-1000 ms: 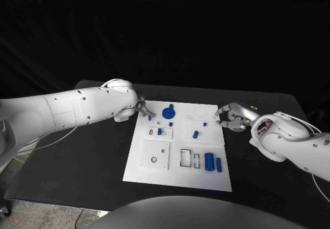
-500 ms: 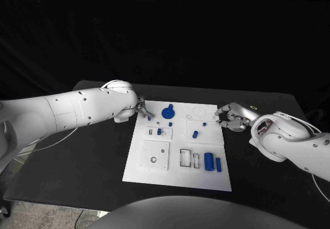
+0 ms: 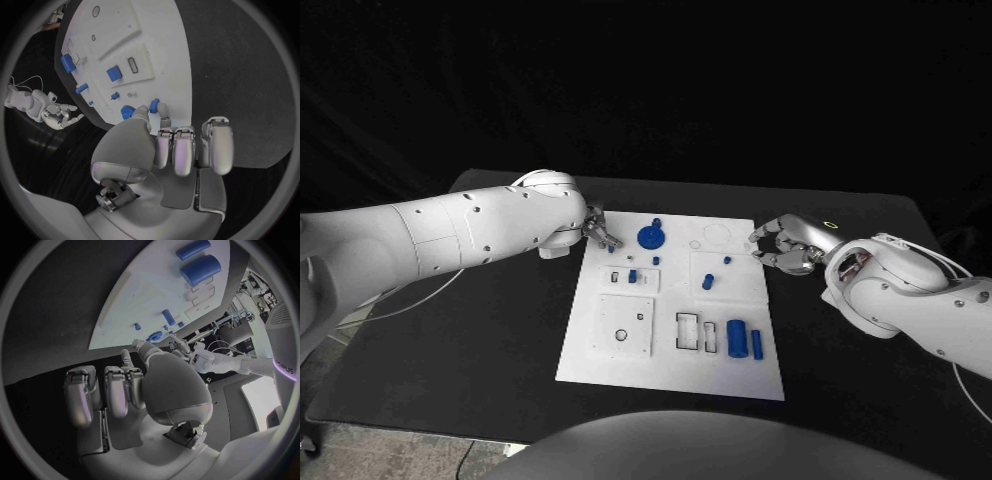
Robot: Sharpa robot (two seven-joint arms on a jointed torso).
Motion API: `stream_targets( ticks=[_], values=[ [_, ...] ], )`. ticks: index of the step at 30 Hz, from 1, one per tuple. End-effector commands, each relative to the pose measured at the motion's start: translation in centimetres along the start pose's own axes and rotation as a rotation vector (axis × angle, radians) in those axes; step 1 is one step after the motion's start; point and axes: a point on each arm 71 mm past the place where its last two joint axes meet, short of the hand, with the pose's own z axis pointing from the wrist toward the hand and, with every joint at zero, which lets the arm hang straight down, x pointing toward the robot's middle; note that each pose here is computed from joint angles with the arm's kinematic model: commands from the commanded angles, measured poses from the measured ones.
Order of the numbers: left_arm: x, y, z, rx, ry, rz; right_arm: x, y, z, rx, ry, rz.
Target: Assemble the parts on the task board
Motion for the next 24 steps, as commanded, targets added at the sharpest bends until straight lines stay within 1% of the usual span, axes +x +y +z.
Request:
stream_targets(
  ticks=[1, 13, 24],
  values=[
    [0.16, -0.34, 0.02, 0.025, 0.018, -0.001, 0.05, -0.02, -0.02, 0.001, 0.005, -0.003],
    [0.51, -0.12, 0.35, 0.021, 0.039, -0.003, 0.08, -0.04, -0.01, 0.006, 0.008, 0.002],
    [0.58, -0.06, 0.48, 0.045, 0.028, -0.028, 0.06, -0.2, -0.04, 0.014, 0.008, 0.009]
  ],
)
